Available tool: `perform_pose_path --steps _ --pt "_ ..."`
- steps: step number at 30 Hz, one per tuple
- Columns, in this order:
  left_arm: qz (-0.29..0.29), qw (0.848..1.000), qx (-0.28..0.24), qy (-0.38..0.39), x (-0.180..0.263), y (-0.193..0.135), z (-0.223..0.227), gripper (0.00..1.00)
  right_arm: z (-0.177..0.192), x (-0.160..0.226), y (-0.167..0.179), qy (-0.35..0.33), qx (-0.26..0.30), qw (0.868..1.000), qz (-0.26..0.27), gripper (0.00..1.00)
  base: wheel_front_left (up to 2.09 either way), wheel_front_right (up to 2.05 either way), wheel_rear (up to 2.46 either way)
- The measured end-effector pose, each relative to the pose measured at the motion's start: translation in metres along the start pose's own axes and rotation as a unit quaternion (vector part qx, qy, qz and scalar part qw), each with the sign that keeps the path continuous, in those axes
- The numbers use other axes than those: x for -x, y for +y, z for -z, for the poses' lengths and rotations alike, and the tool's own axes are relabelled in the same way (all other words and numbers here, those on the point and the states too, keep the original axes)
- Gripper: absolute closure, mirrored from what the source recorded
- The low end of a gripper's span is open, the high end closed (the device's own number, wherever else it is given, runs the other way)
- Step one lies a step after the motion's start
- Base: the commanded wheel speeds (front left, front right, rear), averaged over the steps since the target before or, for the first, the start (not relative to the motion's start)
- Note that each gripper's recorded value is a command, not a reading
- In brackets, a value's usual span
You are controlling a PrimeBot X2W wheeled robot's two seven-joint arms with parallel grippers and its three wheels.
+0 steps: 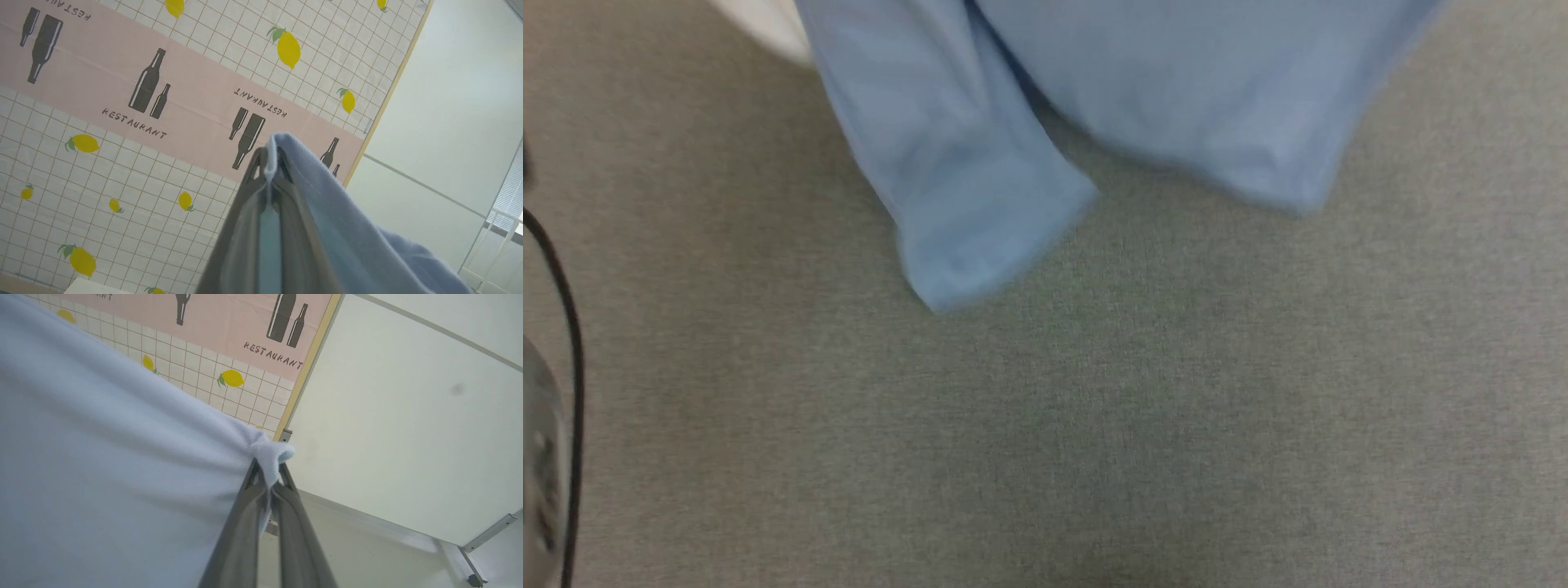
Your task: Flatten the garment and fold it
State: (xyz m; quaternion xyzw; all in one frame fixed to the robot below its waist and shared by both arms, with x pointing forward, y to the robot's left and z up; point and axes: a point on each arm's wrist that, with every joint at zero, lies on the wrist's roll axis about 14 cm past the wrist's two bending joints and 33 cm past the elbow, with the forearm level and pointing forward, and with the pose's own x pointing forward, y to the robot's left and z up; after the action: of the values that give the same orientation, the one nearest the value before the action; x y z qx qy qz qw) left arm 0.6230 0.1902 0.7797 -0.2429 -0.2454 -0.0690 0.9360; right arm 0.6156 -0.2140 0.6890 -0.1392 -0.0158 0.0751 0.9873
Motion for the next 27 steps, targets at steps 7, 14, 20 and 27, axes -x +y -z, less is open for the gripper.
perform_pose_path --steps 7,14,20,27 --pt "0.018 0.990 -0.005 -0.140 -0.033 0.004 -0.029 1.00 -0.025 -0.042 -0.012 -0.088 0.035 0.995 0.045 1.00 0.00 0.00 0.00" --pt "0.040 0.986 -0.023 -0.157 -0.036 0.012 -0.014 1.00 -0.006 -0.059 -0.005 -0.091 0.052 0.994 0.043 1.00 0.00 0.00 0.00" --pt "-0.001 0.991 -0.125 0.036 0.008 0.071 0.092 1.00 0.073 -0.052 0.026 0.002 0.025 1.000 -0.005 1.00 0.00 0.00 0.00" --pt "-0.040 0.938 -0.178 0.295 0.133 0.135 0.179 1.00 0.159 0.001 0.072 0.113 -0.041 0.990 -0.069 1.00 0.00 0.00 0.00"
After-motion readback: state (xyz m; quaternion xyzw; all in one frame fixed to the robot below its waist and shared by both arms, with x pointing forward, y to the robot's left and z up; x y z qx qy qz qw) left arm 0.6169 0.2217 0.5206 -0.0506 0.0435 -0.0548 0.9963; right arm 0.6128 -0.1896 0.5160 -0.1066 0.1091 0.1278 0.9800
